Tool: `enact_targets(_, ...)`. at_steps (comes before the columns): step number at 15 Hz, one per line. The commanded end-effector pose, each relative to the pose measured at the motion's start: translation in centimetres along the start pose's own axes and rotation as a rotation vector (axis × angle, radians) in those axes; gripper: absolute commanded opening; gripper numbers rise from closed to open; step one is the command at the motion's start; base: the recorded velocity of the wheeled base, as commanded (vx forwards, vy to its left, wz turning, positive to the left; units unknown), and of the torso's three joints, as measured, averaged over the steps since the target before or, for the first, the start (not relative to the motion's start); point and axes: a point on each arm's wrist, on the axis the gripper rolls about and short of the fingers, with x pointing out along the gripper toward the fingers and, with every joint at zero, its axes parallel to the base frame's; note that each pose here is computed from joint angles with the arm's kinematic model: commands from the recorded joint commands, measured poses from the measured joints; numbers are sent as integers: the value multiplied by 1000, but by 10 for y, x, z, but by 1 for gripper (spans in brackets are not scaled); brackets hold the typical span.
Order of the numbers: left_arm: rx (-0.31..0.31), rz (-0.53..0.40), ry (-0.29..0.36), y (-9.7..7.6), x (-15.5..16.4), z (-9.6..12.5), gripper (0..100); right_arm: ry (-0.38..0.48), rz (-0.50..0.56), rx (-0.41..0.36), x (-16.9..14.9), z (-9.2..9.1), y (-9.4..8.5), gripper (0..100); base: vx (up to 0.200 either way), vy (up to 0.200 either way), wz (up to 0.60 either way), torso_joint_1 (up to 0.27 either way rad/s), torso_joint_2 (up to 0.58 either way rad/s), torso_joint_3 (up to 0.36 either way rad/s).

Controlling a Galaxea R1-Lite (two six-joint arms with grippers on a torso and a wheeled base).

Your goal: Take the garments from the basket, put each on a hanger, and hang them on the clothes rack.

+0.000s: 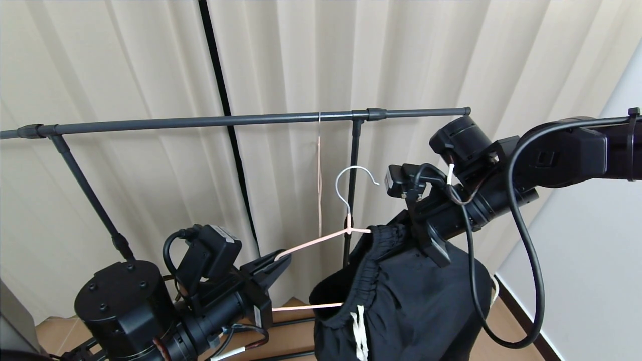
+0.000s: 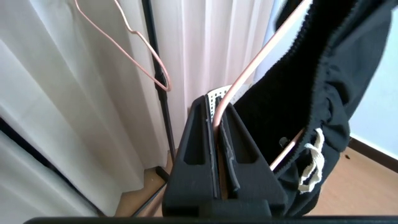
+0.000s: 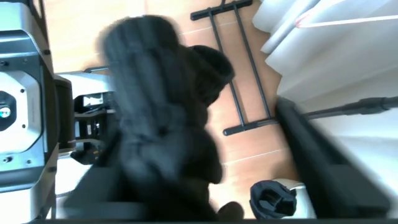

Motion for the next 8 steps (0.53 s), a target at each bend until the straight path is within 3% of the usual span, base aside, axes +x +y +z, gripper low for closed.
enact_targets(1, 0, 0, 1, 0, 0, 0, 0, -5, -2, -7, -3, 1, 2, 0, 0, 0, 0, 0, 0, 0)
enact_targets(8, -1, 23, 29, 6, 2, -7, 0, -10, -8, -13, -7, 2, 6, 0, 0, 0, 0, 0, 0, 0)
